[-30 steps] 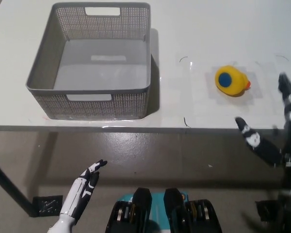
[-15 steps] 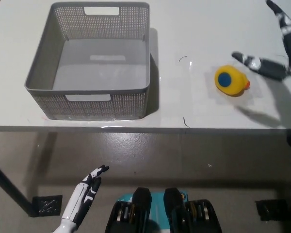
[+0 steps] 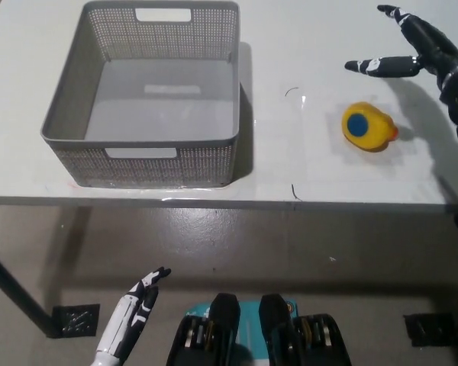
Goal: Use the right hand to pick up a yellow duck toy and place it into a container on the left hand side
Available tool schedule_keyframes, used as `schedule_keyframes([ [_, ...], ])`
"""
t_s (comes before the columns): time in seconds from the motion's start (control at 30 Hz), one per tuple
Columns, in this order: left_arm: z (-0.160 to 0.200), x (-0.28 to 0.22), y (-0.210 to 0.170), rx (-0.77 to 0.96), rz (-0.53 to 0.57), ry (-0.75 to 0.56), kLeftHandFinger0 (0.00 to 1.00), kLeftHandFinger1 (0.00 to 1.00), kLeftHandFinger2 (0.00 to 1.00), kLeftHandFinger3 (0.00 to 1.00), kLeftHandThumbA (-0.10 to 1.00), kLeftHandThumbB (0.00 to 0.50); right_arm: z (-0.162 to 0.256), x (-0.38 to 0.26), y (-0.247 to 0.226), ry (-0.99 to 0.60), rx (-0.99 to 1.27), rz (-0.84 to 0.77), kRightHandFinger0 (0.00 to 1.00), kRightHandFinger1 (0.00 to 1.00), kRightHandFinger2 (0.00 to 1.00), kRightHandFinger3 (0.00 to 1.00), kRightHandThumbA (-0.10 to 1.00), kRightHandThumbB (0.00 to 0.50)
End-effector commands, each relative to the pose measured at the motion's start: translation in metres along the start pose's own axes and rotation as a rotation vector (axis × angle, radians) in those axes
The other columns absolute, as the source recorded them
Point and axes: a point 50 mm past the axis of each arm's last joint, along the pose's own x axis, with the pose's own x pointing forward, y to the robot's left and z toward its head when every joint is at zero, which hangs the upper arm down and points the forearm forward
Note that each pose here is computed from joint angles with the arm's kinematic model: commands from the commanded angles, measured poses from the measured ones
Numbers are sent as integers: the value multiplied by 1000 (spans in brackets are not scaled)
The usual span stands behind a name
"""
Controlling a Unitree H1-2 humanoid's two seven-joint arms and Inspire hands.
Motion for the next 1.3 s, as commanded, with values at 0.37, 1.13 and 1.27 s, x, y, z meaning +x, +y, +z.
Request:
schedule_keyframes([
  [0.37,13,4,7,31,0,-88,1000,1000,1000,1000,1000,500,11,14,-15,7,-4,130,1000,1000,1000,1000,986,500],
  [1.13,18,12,13,45,-8,-110,1000,1000,1000,1000,1000,500,5,14,31,14,1,251,1000,1000,1000,1000,973,500],
  [1.27,20,14,13,42,-9,-119,1000,1000,1000,1000,1000,500,3,13,41,20,-59,273,1000,1000,1000,1000,1000,500],
])
